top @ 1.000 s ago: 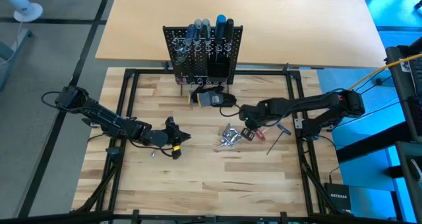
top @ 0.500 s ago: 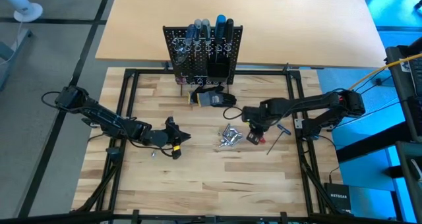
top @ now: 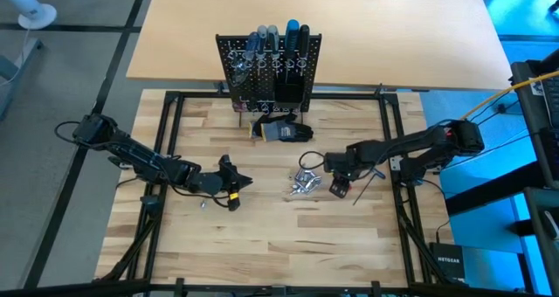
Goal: Hang tools onto peg board
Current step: Hang the bottom red allen wrench on the pegboard
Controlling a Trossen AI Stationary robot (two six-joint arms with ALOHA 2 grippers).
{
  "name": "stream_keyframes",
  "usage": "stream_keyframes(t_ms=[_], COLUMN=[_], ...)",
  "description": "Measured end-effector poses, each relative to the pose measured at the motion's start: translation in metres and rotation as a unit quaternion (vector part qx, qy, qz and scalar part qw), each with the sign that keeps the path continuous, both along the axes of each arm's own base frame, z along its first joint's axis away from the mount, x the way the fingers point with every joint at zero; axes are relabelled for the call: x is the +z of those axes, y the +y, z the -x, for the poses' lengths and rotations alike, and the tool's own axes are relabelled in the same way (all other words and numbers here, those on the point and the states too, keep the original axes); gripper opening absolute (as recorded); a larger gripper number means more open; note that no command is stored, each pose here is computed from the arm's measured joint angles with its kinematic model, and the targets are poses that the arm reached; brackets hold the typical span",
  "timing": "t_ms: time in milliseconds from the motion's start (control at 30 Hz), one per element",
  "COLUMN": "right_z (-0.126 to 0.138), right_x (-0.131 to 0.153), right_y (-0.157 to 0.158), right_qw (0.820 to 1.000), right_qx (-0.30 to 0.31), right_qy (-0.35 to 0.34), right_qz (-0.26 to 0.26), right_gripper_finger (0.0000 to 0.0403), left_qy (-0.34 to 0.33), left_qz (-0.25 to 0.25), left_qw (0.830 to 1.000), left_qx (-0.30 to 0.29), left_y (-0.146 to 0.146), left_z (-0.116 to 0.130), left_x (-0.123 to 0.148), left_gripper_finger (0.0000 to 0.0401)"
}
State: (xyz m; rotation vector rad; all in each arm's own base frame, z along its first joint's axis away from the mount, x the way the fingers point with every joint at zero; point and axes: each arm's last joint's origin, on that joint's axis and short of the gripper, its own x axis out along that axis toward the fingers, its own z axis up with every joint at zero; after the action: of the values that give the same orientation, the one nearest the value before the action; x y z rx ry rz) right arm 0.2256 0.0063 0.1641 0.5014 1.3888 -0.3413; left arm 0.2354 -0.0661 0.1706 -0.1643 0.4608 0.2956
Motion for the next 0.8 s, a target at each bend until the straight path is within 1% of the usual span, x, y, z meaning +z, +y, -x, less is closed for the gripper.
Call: stream_keyframes(t_ms=[100,500,633,800], right_z=[0.004,0.012,0.014,0.013], right_x=[-0.004,-0.029,-0.03,-0.03], right_y=[-0.005,-0.008,-0.009,-0.009], right_qw=[1.0,0.998,0.998,0.998], right_qx=[-0.018,-0.055,-0.059,-0.05], right_qy=[0.014,-0.018,-0.017,-0.021], right_qz=[0.006,-0.001,0.031,0.035], right_gripper_finger=[0.0212,0.019,0.0163,0.0118], left_qy=[0.0,0.009,0.009,0.009], left_qz=[0.0,-0.003,-0.003,-0.003], left_qw=[1.0,1.0,1.0,1.0], left_qx=[0.0,0.0,0.0,0.001], left_y=[0.0,0.0,0.0,0.001], left_z=[0.0,0.001,0.001,0.001], left_x=[0.0,-0.002,-0.001,-0.001], left_gripper_finger=[0.0031,0.0031,0.0031,0.0031])
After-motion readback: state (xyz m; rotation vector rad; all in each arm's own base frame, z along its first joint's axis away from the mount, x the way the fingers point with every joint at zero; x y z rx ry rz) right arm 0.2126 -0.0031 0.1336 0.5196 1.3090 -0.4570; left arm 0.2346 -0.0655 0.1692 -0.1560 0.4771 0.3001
